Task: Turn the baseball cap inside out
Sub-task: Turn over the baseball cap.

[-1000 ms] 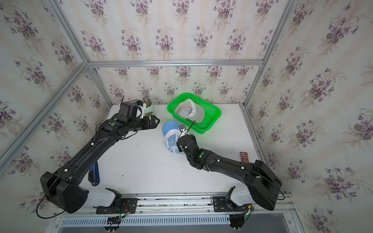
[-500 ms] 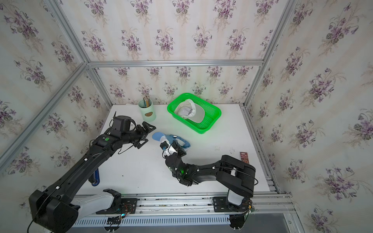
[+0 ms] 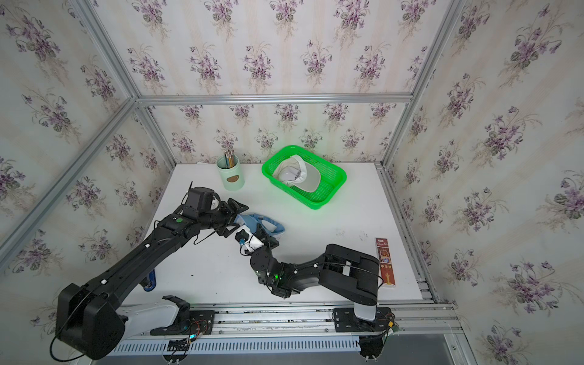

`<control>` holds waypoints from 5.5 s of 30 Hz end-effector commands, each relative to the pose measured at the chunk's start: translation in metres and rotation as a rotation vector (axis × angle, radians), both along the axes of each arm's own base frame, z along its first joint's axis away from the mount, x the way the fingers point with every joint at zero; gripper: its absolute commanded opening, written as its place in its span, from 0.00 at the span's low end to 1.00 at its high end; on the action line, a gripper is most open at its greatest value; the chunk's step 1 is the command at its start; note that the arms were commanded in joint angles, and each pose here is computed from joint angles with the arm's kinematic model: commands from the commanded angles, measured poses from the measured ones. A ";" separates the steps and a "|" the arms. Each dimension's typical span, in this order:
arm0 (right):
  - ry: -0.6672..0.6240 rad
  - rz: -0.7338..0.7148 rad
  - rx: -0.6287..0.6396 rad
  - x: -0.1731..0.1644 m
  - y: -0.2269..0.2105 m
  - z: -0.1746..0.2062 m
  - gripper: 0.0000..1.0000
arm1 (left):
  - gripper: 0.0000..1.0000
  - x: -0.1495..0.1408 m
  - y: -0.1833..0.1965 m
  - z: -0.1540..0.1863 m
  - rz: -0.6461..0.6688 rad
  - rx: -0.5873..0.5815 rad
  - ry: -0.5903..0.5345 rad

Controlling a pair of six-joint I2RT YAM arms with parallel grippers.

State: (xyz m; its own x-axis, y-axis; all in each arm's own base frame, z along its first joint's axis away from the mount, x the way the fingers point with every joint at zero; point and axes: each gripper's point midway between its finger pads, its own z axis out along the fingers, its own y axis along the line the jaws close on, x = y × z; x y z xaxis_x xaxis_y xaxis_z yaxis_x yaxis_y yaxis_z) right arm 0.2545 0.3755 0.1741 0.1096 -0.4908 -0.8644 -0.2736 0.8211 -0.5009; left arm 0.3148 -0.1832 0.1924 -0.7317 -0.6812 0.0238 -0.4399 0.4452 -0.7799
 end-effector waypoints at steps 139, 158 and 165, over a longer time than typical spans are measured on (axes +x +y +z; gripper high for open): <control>1.126 0.053 0.627 0.013 -0.122 -0.119 0.25 | 0.00 0.013 0.020 -0.036 -0.418 -0.081 -0.288; 1.064 0.239 0.971 0.057 -0.159 -0.047 0.42 | 0.00 0.027 0.013 0.022 -0.474 -0.353 -0.550; 1.026 0.139 0.906 0.075 -0.161 -0.043 0.51 | 0.00 0.009 0.007 0.027 -0.544 -0.181 -0.535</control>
State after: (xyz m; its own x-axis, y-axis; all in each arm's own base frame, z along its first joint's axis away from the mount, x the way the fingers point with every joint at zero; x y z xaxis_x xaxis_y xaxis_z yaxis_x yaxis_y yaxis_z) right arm 0.3263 0.2176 0.1385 -0.7658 0.2631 -0.5867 -0.3230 0.6316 0.7048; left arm 0.3347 -0.1750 0.2256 -0.9029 -0.2986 -0.3092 0.2319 0.2671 -0.9353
